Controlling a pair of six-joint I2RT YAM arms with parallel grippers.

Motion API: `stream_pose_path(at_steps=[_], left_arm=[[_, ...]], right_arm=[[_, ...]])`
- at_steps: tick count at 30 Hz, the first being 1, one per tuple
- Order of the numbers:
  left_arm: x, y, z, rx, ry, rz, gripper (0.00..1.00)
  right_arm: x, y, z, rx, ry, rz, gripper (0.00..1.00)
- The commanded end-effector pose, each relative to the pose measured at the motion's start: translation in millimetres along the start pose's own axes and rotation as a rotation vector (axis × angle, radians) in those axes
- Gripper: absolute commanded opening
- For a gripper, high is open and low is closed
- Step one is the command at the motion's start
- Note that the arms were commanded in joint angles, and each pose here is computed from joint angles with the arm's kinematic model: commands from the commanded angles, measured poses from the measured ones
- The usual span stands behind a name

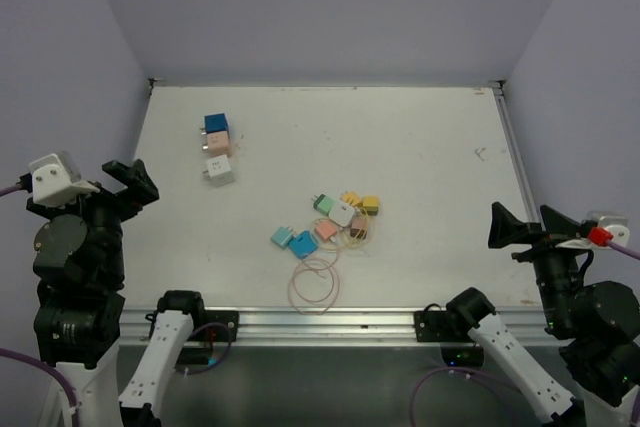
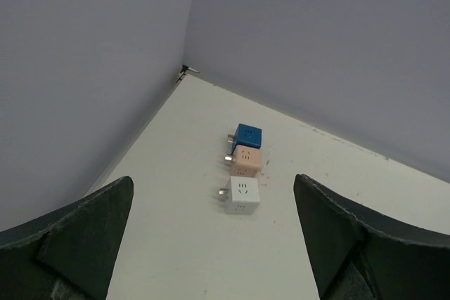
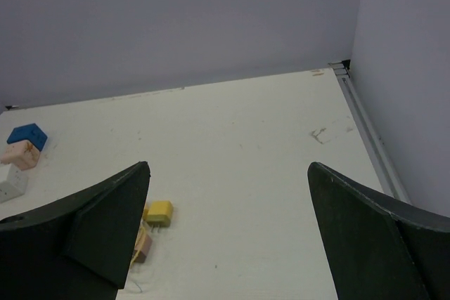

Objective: Pull the plug off the socket

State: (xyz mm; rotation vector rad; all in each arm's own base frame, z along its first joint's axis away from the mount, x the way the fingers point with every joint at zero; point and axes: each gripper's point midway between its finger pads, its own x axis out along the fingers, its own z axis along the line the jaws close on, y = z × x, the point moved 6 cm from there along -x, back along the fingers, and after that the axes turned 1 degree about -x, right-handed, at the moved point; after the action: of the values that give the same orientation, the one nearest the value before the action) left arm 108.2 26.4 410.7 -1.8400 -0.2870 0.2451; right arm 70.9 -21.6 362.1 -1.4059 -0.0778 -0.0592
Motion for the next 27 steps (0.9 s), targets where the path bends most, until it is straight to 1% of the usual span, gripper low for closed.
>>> stream_pose_path(at_steps=[1, 7, 27], left_arm=[[-1.8, 2.0, 7.1, 0.01, -0.047, 0.001, 1.0], [3.7, 7.3, 7.1, 0.012, -0.056, 0.01, 1.0], [12.7, 13.1, 4.9, 0.023, -0.058, 0.029, 1.0]], right_arm=[[2.0, 11.8, -6.2, 0.0, 0.063, 0.026, 0.99], [5.1, 17.4, -9.0, 0.0, 0.098, 0.02, 0.99], [10.3, 11.4, -4.0, -0.012, 0.068, -0.021, 0.99]])
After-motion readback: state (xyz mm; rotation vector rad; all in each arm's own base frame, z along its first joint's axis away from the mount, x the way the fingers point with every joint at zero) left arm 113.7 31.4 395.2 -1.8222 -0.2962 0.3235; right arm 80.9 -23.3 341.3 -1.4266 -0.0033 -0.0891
